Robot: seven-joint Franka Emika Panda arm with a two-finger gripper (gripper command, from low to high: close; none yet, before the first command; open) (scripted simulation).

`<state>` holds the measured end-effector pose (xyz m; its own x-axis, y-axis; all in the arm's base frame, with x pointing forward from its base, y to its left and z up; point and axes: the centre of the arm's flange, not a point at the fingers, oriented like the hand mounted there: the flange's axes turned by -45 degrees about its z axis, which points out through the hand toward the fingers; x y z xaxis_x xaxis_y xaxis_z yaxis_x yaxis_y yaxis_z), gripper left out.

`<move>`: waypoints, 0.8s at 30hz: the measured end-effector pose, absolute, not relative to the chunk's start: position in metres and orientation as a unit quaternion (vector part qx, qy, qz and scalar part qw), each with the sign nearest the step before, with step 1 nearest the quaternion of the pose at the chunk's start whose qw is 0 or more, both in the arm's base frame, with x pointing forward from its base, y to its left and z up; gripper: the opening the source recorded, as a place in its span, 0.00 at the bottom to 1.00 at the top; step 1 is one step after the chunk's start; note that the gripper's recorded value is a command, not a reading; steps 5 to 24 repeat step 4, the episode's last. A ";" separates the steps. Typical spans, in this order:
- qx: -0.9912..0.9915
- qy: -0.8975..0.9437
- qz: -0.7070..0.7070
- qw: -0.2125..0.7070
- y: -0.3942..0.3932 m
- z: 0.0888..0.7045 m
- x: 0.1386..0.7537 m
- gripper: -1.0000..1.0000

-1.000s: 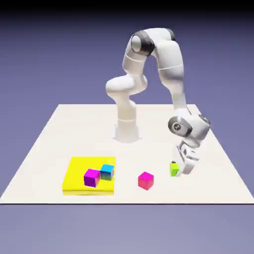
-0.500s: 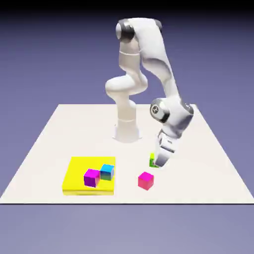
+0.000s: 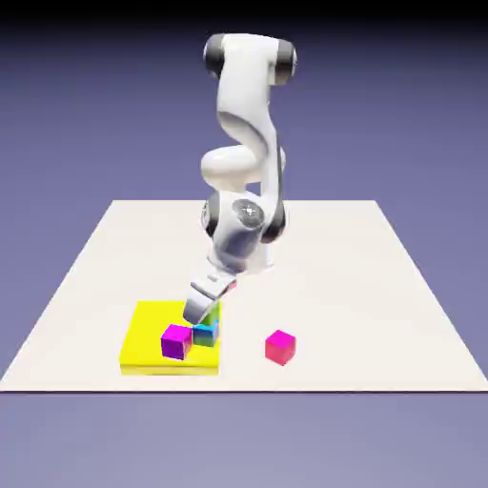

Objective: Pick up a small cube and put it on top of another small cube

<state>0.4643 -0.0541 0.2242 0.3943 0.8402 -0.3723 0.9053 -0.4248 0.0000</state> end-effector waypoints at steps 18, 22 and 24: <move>0.828 0.528 -0.160 0.102 -0.038 0.282 0.472 1.00; 0.828 0.528 -0.160 0.102 -0.038 0.282 0.472 1.00; 0.828 0.528 -0.160 0.102 -0.038 0.282 0.472 1.00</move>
